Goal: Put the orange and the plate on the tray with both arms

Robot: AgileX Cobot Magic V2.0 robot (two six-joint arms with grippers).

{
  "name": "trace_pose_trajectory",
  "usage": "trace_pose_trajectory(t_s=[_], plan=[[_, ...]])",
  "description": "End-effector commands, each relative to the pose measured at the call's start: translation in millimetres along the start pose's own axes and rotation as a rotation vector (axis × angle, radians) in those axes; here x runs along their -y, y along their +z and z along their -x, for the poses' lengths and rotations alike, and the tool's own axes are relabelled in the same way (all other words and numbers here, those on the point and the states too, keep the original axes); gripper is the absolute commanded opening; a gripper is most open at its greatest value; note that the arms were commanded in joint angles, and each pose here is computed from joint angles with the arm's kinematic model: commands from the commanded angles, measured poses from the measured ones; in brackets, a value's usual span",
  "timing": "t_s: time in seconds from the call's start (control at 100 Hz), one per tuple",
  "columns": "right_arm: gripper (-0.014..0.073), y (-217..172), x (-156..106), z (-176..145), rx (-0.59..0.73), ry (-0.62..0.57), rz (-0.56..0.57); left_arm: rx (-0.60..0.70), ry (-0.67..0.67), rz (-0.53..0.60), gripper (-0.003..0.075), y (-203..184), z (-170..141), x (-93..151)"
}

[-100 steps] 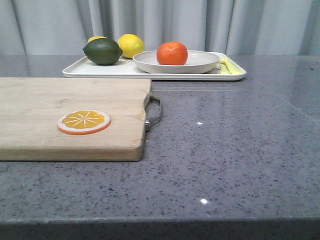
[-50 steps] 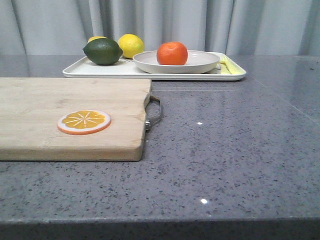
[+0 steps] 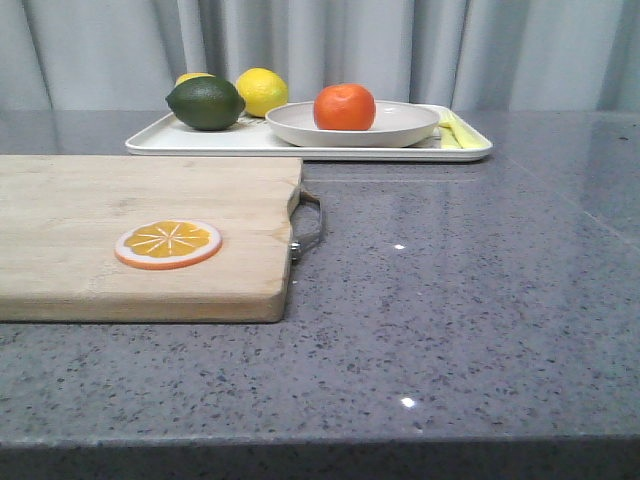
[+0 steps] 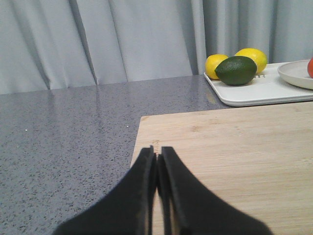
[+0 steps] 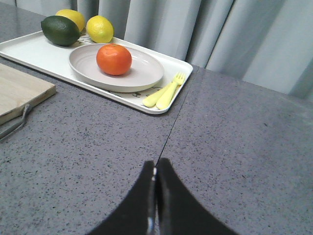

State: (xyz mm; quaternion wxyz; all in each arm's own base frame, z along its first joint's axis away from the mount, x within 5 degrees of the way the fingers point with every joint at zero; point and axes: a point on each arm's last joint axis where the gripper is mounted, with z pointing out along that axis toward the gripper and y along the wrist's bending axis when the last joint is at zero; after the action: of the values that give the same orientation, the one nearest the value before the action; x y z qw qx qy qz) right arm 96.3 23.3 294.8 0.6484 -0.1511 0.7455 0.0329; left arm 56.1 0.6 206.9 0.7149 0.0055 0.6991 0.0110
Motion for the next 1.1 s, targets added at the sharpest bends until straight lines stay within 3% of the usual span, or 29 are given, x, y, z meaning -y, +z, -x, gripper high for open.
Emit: trace_pose_trajectory(t_s=[0.0, 0.85, 1.09], plan=[[-0.0069, -2.2, 6.5, 14.8, 0.082, 0.006, -0.06, 0.092, -0.013, -0.003, -0.002, -2.6, 4.9, 0.3], [-0.0069, -2.2, 6.5, 14.8, 0.082, 0.006, -0.06, 0.092, -0.013, -0.003, -0.002, -2.6, 4.9, 0.3], [-0.0069, -17.1, 7.9, 15.4, 0.142, -0.01, -0.108, 0.092, -0.013, -0.003, -0.002, -2.6, 4.9, 0.3]])
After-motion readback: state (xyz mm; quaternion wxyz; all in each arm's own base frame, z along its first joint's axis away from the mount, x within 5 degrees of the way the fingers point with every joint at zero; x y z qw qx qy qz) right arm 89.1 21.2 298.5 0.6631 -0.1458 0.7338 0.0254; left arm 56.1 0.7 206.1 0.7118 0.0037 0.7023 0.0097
